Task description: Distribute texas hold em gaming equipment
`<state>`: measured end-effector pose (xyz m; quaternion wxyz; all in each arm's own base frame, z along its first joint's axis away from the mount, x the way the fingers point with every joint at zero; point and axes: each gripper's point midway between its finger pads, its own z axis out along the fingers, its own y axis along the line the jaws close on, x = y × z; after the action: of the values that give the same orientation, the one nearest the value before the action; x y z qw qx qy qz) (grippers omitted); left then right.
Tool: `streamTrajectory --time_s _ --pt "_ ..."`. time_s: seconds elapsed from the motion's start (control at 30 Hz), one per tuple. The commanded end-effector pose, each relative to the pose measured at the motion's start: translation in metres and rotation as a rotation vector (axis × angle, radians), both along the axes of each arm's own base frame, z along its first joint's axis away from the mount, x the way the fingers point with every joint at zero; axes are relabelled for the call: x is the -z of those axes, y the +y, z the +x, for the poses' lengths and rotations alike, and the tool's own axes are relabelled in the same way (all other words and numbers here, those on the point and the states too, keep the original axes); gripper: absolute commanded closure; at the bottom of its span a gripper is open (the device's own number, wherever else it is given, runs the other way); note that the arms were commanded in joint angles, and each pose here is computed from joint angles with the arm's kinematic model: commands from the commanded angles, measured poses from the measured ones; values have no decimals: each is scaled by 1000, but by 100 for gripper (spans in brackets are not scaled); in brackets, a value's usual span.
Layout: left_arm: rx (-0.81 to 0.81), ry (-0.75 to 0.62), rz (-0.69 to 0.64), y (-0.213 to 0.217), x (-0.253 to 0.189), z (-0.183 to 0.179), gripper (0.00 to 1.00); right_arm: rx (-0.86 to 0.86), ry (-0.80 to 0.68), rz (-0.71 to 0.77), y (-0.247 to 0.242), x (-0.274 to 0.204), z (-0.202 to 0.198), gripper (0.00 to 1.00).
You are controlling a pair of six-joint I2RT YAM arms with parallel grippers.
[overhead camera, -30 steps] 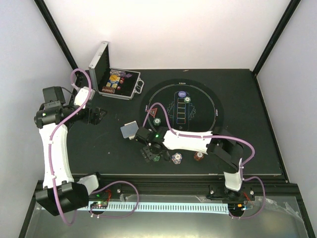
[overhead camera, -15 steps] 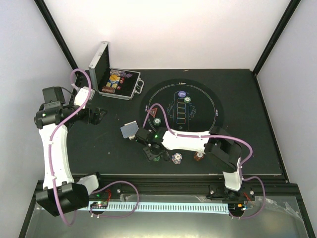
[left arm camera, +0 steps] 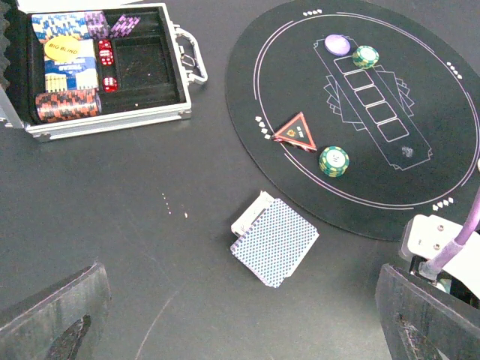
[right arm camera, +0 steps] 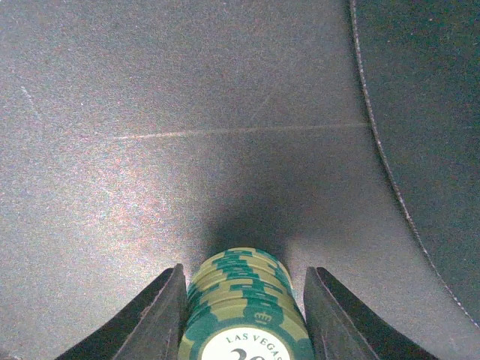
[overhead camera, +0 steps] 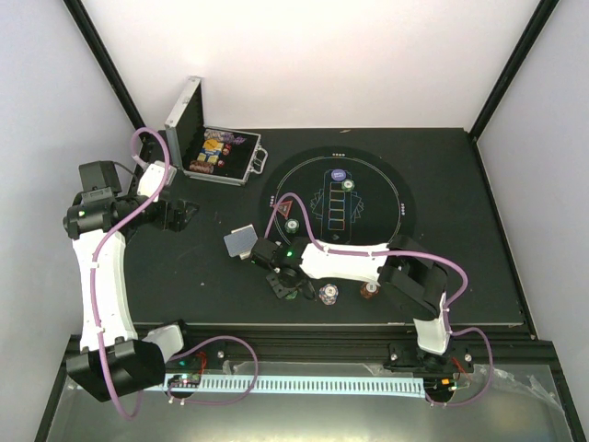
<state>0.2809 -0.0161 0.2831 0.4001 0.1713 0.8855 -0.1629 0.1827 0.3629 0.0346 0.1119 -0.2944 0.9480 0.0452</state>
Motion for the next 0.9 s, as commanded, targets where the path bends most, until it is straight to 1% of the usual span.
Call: streamTrajectory --time_s 0.0,0.1,0.2,0.43,0.67,0.77,0.87 --pt "5 -53 -2 -1 -14 0 1 4 -24 -13 0 -3 3 59" --pt "3 -54 1 -1 -14 -1 1 3 -21 -20 -1 -1 2 60" --pt "4 -51 1 -1 -13 -1 1 4 -15 -16 -1 0 1 64" --pt "4 -55 3 -1 -15 -1 1 1 0 41 8 -15 -2 81" --pt "17 -66 0 -3 -21 -2 1 22 -43 60 1 -49 9 85" --pt "13 -65 -3 -2 -22 -2 1 59 -68 60 -17 -61 23 85" --pt "13 -67 -1 -2 -22 -2 1 112 -84 44 -44 -66 42 85"
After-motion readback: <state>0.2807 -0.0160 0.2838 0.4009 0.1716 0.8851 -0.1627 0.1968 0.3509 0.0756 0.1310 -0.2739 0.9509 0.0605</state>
